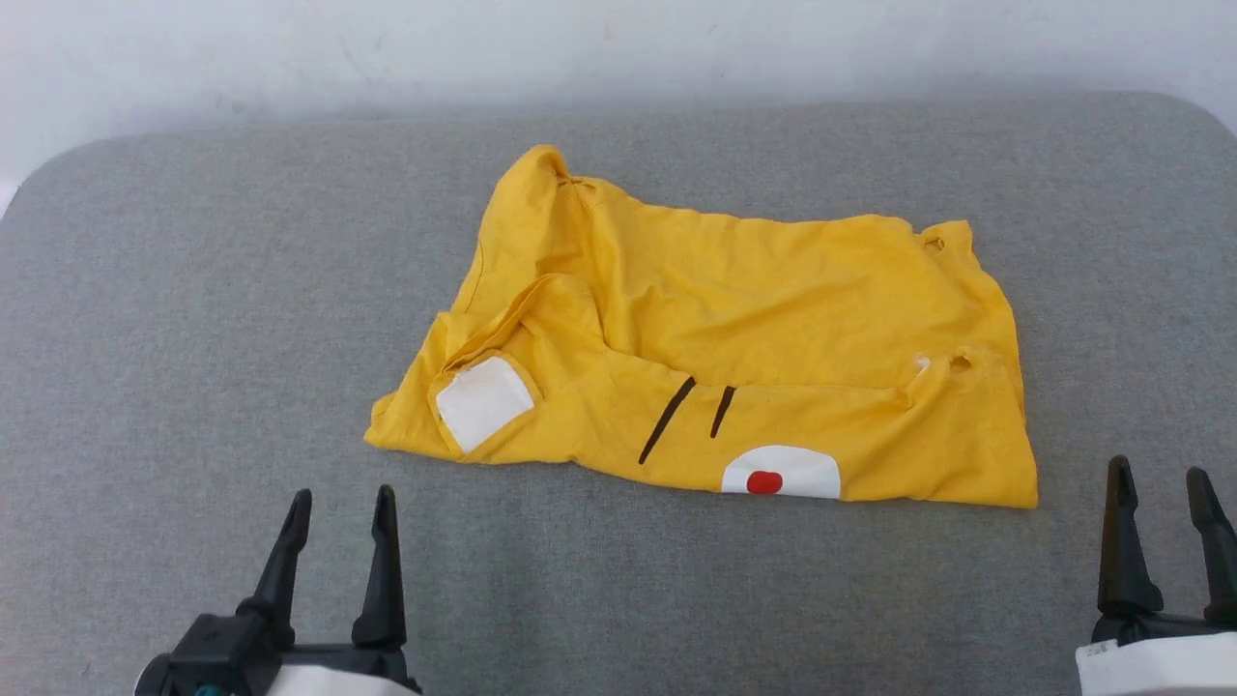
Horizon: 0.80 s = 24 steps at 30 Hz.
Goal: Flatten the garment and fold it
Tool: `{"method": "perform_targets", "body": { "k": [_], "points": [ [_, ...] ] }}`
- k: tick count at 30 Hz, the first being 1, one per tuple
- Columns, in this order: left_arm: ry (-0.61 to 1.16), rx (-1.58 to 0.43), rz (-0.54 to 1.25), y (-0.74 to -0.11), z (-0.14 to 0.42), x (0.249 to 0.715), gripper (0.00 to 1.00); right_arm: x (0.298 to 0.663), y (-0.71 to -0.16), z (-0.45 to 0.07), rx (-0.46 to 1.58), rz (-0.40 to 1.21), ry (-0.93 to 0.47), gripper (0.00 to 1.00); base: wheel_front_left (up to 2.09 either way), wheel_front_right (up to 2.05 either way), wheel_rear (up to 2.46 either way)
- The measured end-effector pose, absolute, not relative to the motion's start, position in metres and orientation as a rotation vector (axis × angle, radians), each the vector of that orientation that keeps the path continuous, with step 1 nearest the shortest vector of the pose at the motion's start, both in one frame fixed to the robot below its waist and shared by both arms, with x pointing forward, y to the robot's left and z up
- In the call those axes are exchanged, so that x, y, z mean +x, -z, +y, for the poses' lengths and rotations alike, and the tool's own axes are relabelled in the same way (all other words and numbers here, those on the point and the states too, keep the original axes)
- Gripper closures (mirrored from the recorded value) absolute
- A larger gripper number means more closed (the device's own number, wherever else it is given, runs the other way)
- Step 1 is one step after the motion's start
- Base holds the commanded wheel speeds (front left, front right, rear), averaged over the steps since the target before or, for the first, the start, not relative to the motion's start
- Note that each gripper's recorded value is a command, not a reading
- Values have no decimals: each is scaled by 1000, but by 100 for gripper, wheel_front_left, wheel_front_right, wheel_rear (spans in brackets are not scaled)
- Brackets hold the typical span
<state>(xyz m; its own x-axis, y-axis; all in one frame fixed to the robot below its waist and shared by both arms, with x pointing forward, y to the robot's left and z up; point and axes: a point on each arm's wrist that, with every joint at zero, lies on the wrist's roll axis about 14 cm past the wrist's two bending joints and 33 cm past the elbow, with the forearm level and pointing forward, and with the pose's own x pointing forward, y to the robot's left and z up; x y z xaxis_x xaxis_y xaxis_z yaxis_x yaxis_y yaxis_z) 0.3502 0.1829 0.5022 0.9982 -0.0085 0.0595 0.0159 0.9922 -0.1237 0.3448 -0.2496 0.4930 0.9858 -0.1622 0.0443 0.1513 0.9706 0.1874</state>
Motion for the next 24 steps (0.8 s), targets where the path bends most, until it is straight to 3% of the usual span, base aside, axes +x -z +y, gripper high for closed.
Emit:
{"method": "perform_targets", "body": {
  "k": [8,20,24],
  "points": [
    [101,-86,24,-496,174,385,0,353,-489,-242,184,-45,136,0,0,0,0],
    [156,-42,463,-438,187,435,0,374,-468,-230,192,12,107,0,0,0,0],
    [132,-60,533,-426,192,444,0,376,-459,-232,191,35,117,0,0,0,0]
  ]
}}
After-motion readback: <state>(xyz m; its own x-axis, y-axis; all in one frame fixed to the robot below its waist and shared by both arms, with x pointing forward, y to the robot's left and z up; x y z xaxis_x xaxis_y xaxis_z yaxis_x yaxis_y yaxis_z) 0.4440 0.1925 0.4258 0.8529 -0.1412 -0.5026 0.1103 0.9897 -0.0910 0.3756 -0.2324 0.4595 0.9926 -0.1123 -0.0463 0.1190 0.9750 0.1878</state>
